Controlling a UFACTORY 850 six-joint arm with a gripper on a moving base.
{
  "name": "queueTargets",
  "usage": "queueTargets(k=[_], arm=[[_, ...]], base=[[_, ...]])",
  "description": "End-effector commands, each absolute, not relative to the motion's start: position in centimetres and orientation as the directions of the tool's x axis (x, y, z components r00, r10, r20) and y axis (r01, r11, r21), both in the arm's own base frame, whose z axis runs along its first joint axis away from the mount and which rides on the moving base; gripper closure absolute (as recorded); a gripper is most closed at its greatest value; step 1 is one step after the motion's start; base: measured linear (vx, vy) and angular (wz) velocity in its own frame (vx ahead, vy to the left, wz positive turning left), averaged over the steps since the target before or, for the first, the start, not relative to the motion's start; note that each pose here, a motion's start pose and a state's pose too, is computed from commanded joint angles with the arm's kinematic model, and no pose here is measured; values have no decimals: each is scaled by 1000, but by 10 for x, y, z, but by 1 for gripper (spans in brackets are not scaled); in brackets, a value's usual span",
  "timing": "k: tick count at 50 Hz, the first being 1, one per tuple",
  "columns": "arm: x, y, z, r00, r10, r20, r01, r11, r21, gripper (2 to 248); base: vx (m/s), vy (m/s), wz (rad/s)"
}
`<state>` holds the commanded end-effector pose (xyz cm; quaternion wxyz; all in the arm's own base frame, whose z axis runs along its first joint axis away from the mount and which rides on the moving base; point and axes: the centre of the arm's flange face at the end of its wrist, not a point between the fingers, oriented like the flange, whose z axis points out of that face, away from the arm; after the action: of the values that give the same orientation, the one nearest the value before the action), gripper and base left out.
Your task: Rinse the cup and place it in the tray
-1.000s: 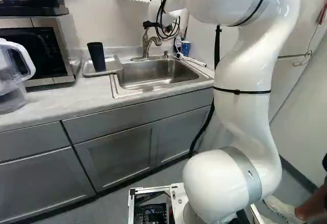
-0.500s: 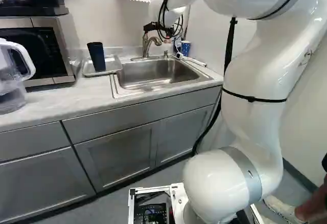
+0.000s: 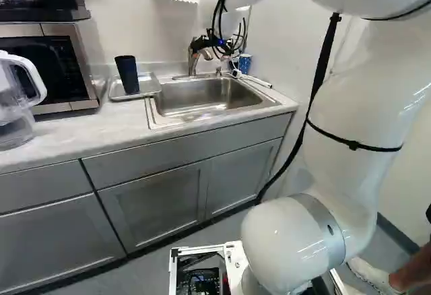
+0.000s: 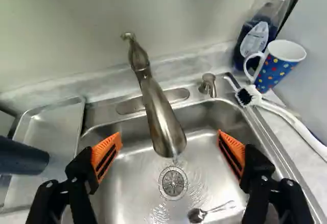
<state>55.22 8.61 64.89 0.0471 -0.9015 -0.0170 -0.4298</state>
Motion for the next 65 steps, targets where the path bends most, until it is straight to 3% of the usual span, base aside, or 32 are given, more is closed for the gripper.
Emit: queueTargets(k=[17, 32, 65], arm=[[511, 83, 642, 716, 6, 698, 61, -997, -54, 3], [509, 82, 640, 728, 8, 686, 59, -997, -51, 3], [522, 87, 656, 562, -14, 827, 94, -992, -81, 3]], base=[[0, 0, 0], [0, 0, 0], [0, 0, 0]])
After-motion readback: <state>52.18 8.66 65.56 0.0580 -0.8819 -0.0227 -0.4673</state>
